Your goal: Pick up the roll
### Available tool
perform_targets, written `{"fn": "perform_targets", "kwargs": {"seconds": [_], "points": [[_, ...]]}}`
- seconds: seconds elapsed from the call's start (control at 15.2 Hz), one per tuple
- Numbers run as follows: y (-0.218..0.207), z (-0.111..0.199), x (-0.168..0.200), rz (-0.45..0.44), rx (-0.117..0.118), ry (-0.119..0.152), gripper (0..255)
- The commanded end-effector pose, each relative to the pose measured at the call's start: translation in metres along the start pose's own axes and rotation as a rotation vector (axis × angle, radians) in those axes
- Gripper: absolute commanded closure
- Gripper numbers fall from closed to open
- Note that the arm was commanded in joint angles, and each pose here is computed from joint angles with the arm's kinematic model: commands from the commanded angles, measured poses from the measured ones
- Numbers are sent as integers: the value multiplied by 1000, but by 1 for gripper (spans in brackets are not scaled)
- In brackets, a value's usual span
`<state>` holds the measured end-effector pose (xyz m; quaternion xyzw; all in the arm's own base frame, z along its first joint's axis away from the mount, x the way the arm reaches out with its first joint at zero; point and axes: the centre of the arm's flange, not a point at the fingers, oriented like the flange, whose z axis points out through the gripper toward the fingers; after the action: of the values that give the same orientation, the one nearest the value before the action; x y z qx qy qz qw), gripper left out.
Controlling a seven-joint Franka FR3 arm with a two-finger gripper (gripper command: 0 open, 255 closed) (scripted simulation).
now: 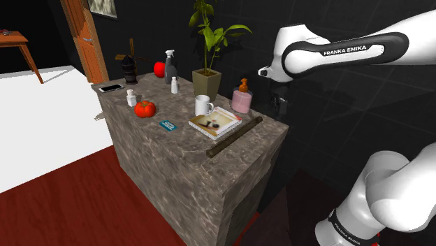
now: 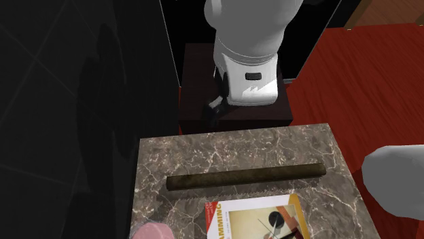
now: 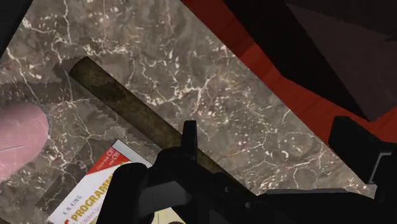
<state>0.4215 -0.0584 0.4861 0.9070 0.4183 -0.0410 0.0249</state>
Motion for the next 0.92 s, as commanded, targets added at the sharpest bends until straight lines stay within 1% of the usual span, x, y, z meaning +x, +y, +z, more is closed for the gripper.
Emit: {"fn": "perform_targets", "kwargs": {"seconds": [0.0,0.4,0.73,0.86], "points": [[14,17,14,-129,7,12,0],[49,62,68,-484,33,49,0],[62,98,121,-780,54,79,0],[62,105,123,-791,55,80,0]]}}
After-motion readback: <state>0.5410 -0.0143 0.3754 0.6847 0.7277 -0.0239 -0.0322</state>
